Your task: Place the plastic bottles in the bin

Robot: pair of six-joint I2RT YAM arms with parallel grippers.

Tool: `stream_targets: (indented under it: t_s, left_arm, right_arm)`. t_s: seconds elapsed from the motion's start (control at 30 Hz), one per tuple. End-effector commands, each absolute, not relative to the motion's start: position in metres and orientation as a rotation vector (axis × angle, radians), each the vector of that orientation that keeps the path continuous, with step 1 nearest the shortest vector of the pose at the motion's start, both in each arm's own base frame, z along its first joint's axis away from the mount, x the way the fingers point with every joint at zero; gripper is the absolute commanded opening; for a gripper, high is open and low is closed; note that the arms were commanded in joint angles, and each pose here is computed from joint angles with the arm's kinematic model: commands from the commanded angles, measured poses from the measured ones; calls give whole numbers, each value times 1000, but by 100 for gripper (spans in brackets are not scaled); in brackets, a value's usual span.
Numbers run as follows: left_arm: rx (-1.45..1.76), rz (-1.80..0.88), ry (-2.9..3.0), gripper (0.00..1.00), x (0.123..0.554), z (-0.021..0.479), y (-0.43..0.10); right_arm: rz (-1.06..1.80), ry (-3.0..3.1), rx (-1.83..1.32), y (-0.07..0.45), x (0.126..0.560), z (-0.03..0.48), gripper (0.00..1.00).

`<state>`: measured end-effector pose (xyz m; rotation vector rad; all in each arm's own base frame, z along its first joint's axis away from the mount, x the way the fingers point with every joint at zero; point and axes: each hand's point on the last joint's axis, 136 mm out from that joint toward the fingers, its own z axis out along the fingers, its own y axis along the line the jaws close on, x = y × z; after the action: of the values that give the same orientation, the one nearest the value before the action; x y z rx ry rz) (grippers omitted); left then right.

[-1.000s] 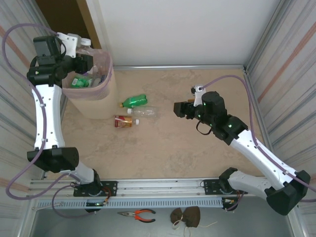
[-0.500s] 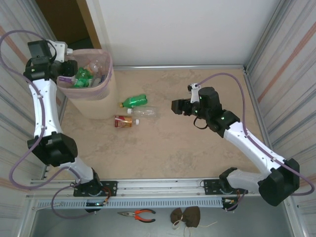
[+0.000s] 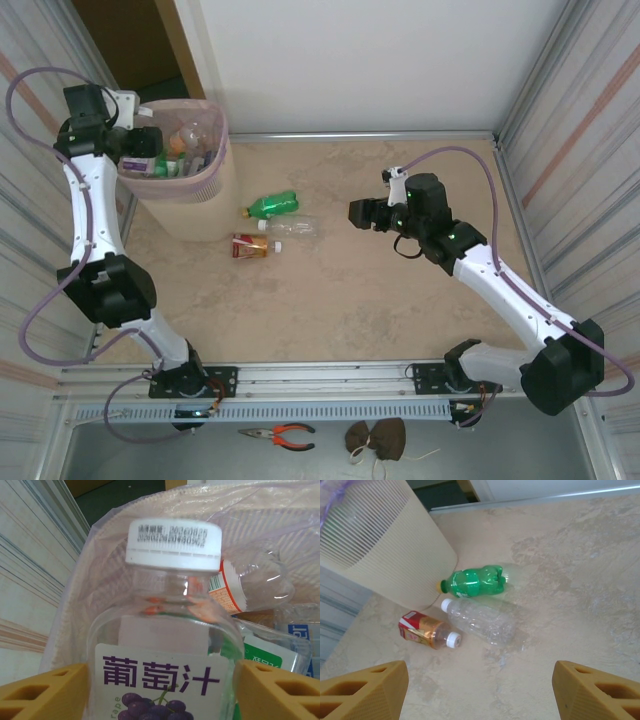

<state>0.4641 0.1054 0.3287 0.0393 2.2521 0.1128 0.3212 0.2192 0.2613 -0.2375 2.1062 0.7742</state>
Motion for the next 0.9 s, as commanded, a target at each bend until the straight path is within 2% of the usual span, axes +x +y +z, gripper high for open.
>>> stream_targets:
  t_s: [0.0, 0.17, 0.3, 0.5, 0.67, 0.87]
  left_arm:
    - [33, 94, 2143, 80, 452, 371, 100]
    - [45, 69, 2100, 84, 444, 390, 93]
    - [64, 24, 2098, 82, 443, 392, 85]
    - [109, -134, 2126, 65, 446, 377, 60]
    - [169, -227, 2204, 48, 447, 346, 33]
    - [227, -285, 2185, 48, 439, 348, 1]
  right_arm:
    - [797, 2093, -227, 218, 320, 264, 75]
    - [805, 2090, -219, 218, 319, 265, 74]
    - [811, 2087, -212, 217, 318, 265, 74]
    - [813, 2088, -205, 215, 315, 265, 74]
    - [811, 2088, -202, 214, 313, 264, 74]
    - [806, 2096, -195, 212, 311, 263, 74]
